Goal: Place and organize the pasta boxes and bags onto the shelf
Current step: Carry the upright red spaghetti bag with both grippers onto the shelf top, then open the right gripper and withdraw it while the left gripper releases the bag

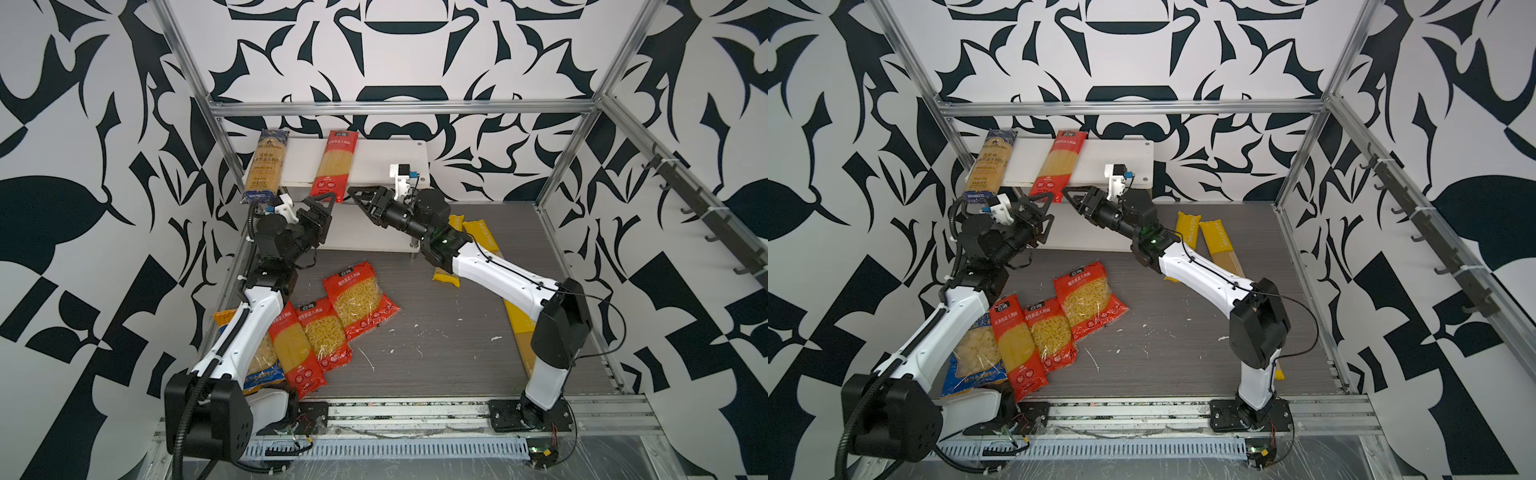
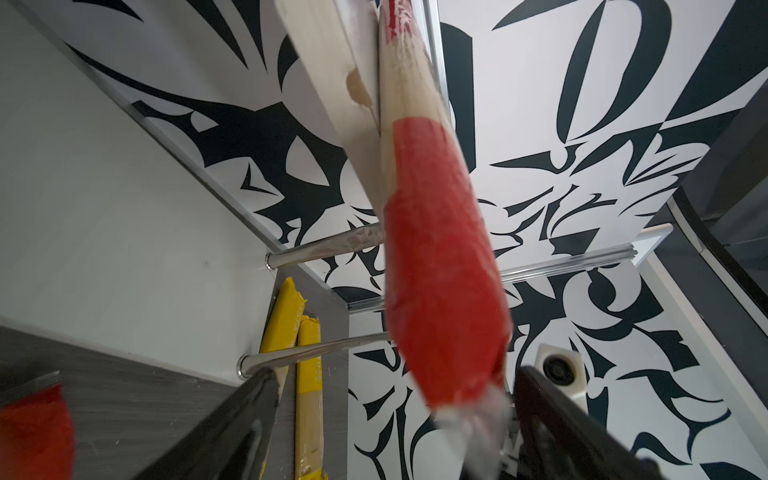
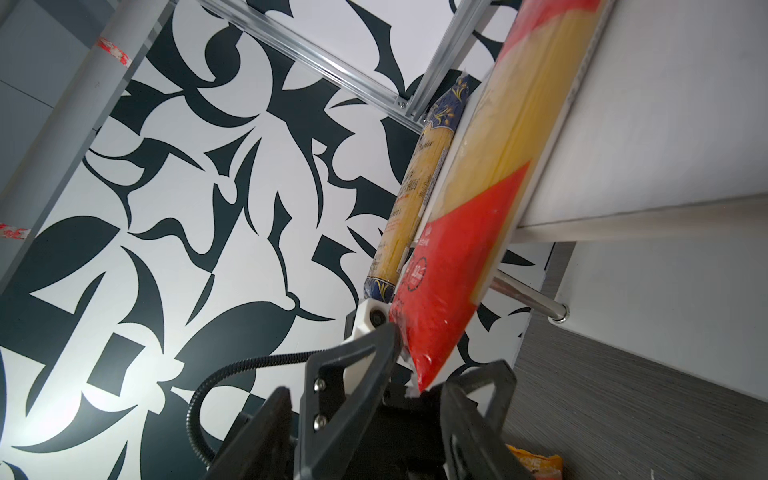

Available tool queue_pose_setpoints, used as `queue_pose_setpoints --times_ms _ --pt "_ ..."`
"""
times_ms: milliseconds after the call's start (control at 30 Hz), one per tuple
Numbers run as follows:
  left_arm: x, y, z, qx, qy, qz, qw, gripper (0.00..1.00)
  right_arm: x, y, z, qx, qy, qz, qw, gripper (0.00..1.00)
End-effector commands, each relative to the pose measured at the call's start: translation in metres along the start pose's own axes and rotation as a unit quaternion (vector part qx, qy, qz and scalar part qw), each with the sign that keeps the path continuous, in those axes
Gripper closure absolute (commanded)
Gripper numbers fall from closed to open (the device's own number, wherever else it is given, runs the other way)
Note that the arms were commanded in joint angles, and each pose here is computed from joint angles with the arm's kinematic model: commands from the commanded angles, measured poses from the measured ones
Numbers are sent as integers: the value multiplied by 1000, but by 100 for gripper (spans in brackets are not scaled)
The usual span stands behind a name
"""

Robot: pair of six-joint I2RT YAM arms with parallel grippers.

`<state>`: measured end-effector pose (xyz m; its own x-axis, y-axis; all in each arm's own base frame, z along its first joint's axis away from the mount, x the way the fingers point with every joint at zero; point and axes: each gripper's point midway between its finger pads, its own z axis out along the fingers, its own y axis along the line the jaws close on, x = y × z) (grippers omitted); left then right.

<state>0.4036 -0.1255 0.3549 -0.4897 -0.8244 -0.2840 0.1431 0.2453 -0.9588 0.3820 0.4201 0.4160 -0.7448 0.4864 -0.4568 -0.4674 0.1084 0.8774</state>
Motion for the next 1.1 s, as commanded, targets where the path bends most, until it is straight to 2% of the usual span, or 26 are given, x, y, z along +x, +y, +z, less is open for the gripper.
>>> queue_pose_setpoints --times_ms 0,267,433,633,867,1067 --pt "-15 -34 7 43 -24 21 999 12 -12 28 -24 -35 -21 -30 999 40" --pt "-22 -31 30 47 -34 1 998 39 1 -11 -52 5 -22 -17 1000 39" --pt "-28 -29 36 43 -56 -11 997 65 4 -21 -56 11 -19 -8 1000 39" --pt "-44 -24 28 24 -108 -13 994 83 6 -24 -57 12 -15 -11 1000 39" --pt "-55 -19 21 -2 -121 -14 993 95 6 -29 -63 13 -13 -13 1000 39" --pt "-70 -8 -1 -26 -137 -18 990 99 8 -40 -68 14 -10 -6 1000 39"
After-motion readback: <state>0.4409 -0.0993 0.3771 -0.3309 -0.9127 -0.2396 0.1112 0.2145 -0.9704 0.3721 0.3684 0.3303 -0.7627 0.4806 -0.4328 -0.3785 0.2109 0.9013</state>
